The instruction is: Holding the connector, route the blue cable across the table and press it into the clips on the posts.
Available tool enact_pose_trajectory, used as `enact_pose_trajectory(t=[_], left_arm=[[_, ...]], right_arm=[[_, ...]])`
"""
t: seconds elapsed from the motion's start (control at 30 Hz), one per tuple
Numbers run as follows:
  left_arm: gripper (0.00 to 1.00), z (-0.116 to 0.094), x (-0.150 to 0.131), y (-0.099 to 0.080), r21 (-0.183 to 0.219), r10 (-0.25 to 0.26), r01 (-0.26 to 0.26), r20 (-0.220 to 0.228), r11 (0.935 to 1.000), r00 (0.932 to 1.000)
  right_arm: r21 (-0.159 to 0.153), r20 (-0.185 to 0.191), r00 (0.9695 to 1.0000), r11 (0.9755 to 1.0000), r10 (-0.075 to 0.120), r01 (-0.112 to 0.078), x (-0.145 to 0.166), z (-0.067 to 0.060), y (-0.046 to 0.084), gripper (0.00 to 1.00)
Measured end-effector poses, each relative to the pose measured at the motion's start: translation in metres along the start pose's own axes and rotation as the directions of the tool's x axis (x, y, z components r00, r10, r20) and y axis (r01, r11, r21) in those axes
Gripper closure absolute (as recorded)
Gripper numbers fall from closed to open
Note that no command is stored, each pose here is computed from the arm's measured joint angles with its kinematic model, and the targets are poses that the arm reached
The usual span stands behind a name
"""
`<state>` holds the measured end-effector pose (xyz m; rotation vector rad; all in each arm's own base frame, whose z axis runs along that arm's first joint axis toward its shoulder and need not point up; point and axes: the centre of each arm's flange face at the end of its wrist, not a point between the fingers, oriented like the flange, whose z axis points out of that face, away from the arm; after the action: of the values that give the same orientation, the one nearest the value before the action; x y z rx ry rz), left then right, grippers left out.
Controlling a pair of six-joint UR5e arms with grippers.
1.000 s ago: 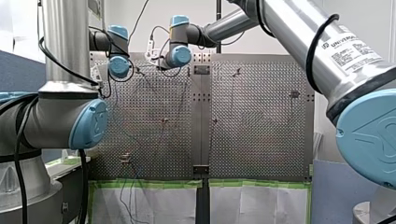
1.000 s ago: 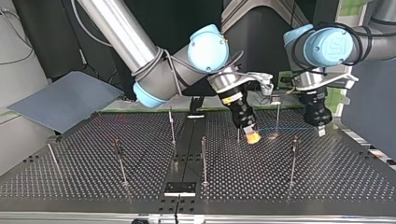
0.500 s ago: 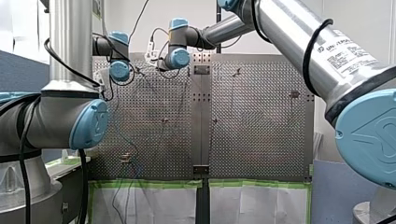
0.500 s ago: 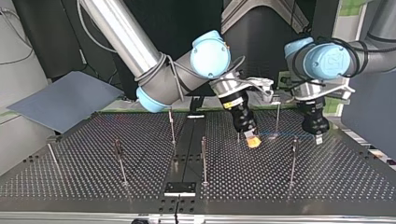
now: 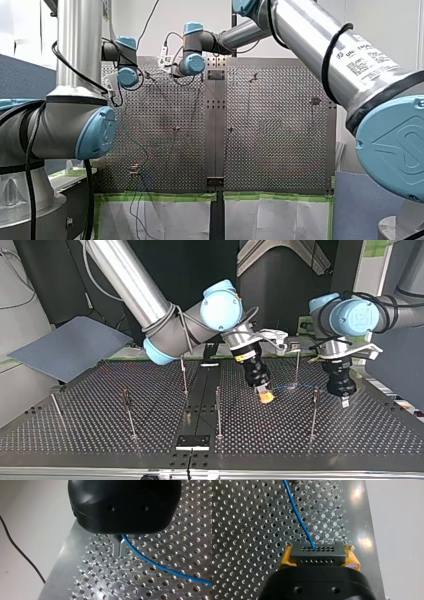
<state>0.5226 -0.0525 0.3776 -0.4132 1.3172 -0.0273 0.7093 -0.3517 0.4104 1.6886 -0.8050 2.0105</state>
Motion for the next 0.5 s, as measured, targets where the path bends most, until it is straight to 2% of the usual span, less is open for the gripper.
enact_pose_trajectory(t=[0.1,0.37,0.5], left_arm=[[1.00,0.009,0.004,0.002,0.008,-0.001,0.001,0.000,1.0000,1.0000],[1.00,0.038,0.013,0.002,0.034,-0.009,0.009,0.010,0.9994,0.9999],[1.00,0.046,0.022,0.005,0.033,-0.014,0.014,0.002,0.9994,0.9999]], right_arm=[[-0.004,0.001,1.0000,1.0000,-0.001,0.001,-0.001,0.001,0.004,1.00],[0.011,0.004,1.0000,0.9999,0.001,-0.001,-0.001,0.004,0.011,1.00],[0.006,0.003,1.0000,1.0000,0.000,0.000,-0.001,0.006,0.018,1.00]])
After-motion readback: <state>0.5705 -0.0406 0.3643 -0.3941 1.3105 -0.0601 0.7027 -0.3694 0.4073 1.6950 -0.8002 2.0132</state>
